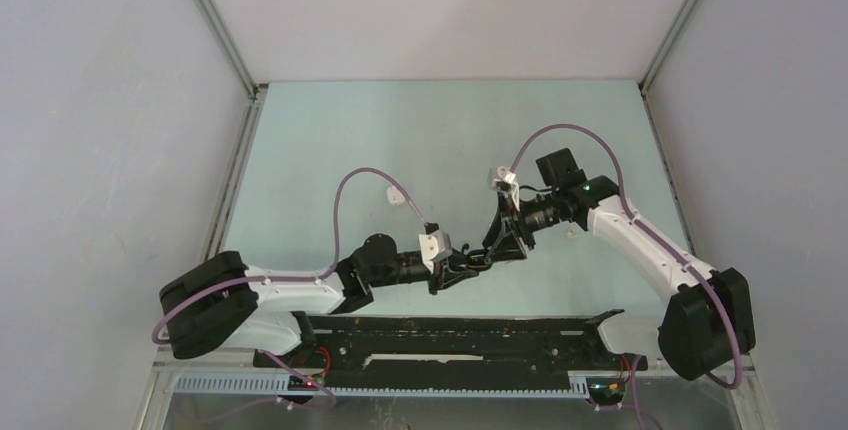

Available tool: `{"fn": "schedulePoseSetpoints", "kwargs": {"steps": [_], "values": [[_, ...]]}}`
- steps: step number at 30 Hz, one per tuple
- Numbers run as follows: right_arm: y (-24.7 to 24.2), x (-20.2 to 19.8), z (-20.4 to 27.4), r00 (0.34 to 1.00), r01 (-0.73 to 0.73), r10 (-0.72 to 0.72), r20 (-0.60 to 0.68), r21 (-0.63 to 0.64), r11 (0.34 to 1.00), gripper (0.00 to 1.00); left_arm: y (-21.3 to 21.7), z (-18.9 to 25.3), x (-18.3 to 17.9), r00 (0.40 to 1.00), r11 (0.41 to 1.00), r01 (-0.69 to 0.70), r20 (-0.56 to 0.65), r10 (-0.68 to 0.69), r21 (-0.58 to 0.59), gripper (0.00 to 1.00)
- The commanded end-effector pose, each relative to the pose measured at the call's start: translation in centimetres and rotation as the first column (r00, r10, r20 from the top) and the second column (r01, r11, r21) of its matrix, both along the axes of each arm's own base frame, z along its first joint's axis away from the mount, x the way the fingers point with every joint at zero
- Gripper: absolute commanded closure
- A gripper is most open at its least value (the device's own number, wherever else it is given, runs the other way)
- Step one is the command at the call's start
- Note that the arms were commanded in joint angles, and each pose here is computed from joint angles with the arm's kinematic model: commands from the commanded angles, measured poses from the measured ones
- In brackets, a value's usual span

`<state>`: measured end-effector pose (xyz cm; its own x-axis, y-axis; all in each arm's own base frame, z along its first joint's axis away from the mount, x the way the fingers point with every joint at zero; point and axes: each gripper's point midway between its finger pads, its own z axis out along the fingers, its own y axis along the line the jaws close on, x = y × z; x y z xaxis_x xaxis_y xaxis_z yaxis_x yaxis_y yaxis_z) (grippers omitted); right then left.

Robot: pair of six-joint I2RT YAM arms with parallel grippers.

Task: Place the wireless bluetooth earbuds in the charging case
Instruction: Open the charging case, then pick up the earbud from the center of the board.

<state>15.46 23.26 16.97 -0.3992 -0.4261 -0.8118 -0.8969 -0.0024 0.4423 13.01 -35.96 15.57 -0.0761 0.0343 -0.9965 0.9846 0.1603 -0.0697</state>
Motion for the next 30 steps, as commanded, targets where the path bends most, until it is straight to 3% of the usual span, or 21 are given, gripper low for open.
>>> {"fn": "schedulePoseSetpoints", "kwargs": {"steps": [1,14,18,23,30], "values": [[0.3,1.4,3.0,0.999,0.013,-0.008,-0.045,0.107,0.994,0.47,-0.6,1.1,-1.1,0.997,0.997,0.062,0.055,-0.059,-0.050,1.00],[-1.8,3.2,5.1,0.992,0.106,-0.091,-0.085,0.182,0.978,0.45,0.0,0.5,-0.3,1.000,0.997,-0.019,-0.018,0.018,-0.073,1.00],[-2.7,6.3,2.2,0.969,0.241,-0.239,-0.059,0.036,0.970,0.55,1.7,0.6,0.0,0.995,0.992,-0.088,-0.044,0.084,-0.095,1.00],[-3.7,10.0,-2.2,0.908,0.413,-0.420,-0.009,-0.159,0.897,0.66,4.0,0.6,0.0,0.986,0.979,-0.159,-0.066,0.151,-0.127,1.00],[-1.8,10.2,-5.6,0.921,0.372,-0.390,-0.008,-0.290,0.882,0.72,6.0,-0.6,-0.5,0.975,0.970,-0.205,-0.111,0.191,-0.130,1.00]]}}
